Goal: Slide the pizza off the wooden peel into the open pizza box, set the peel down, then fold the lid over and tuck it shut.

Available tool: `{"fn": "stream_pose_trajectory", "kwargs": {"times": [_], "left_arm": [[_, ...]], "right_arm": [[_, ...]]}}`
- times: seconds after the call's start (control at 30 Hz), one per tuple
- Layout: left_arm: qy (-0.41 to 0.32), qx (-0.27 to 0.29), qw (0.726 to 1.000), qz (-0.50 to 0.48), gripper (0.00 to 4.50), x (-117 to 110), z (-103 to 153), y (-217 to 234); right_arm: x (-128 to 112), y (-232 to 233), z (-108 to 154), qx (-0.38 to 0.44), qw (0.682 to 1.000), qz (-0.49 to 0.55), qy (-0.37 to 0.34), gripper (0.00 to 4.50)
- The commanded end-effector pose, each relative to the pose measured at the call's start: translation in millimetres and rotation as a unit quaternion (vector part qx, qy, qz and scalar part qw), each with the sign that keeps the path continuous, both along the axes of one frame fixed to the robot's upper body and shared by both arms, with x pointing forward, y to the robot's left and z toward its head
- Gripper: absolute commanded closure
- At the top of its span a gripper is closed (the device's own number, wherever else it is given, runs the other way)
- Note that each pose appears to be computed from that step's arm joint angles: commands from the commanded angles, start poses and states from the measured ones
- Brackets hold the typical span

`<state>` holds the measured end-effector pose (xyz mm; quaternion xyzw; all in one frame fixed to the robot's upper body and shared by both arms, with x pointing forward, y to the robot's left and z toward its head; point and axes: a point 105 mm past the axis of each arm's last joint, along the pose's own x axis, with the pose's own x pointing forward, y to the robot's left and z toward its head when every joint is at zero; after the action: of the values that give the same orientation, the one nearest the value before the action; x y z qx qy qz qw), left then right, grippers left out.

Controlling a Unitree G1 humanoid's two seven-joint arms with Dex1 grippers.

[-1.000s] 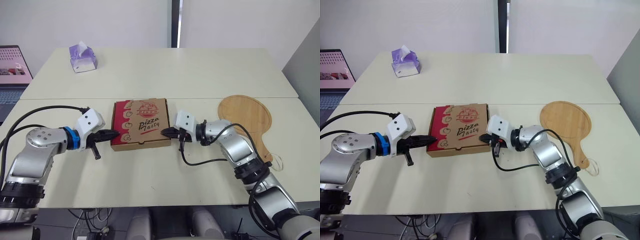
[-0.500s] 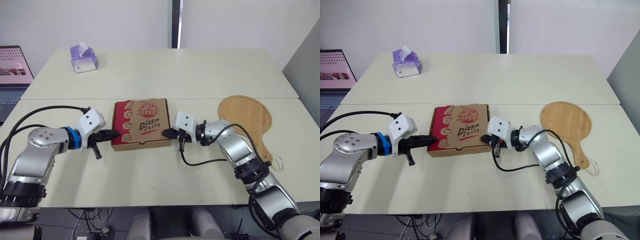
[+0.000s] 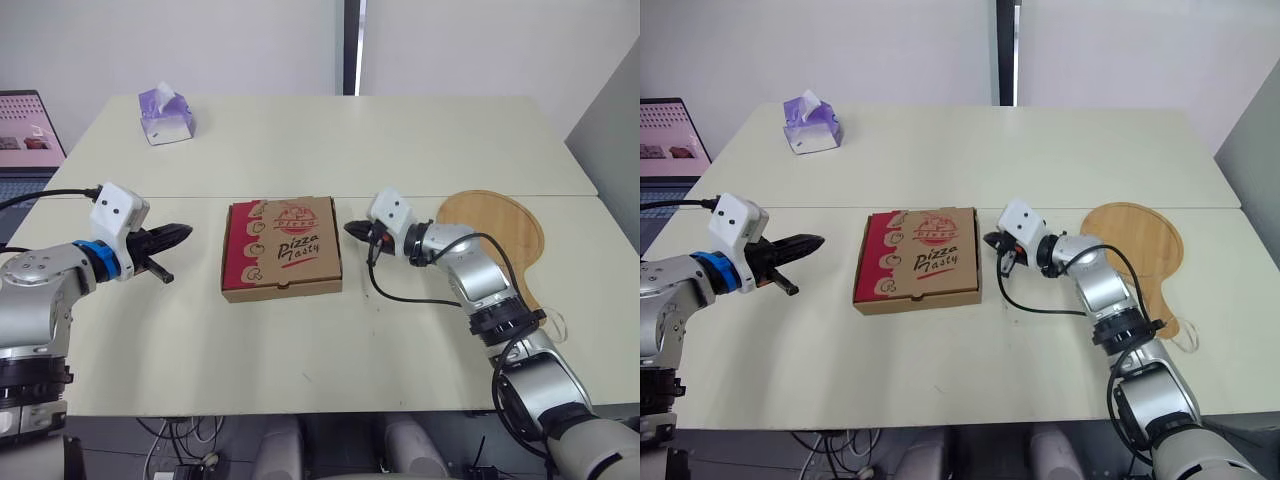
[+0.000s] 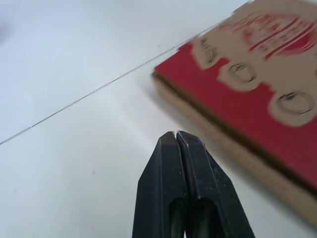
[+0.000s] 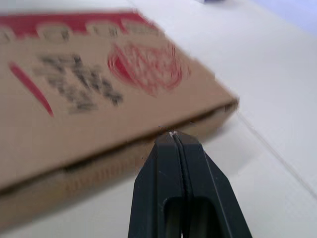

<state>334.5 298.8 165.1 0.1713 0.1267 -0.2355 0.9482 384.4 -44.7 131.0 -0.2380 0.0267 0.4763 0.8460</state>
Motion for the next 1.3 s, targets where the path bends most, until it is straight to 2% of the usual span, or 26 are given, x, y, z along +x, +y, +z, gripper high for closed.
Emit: {"fn": "stream_pose_trajectory", "kwargs": {"times": [0.03, 0.1, 0.2, 0.33, 0.47, 0.83, 1.3], "left_arm": [[0.018, 0.044, 0.999, -0.022, 4.50, -4.2, -14.7, -6.7], [0.033, 0.042, 0.998, -0.036, 4.50, -5.6, -26.9, -15.9], [0.046, 0.027, 0.997, -0.062, 4.50, -6.0, -38.5, -32.6], [0.055, 0.004, 0.994, -0.097, 4.50, -7.4, -41.6, -53.5], [0.063, 0.009, 0.990, -0.127, 4.50, -9.7, -46.0, -67.5], [0.088, -0.008, 0.964, -0.251, 4.50, -35.7, -51.8, -131.5], [0.107, -0.010, 0.955, -0.276, 4.50, -41.9, -63.6, -147.3]], "right_arm": [[-1.6, 6.0, -4.1, -0.031, 0.999, 0.012, -0.017, 4.47], [-3.9, 8.2, -10.6, -0.045, 0.999, 0.019, -0.012, 4.47], [-16.7, 20.6, -11.2, -0.024, 0.998, 0.052, 0.008, 4.47], [-36.1, 31.4, -11.4, -0.002, 0.995, 0.090, 0.034, 4.47], [-51.3, 33.3, -9.5, 0.006, 0.993, 0.107, 0.052, 4.47], [-63.7, 3.1, -5.9, -0.014, 0.994, 0.088, 0.060, 4.47], [-90.5, -9.5, -8.8, -0.024, 0.990, 0.099, 0.098, 4.47]]}}
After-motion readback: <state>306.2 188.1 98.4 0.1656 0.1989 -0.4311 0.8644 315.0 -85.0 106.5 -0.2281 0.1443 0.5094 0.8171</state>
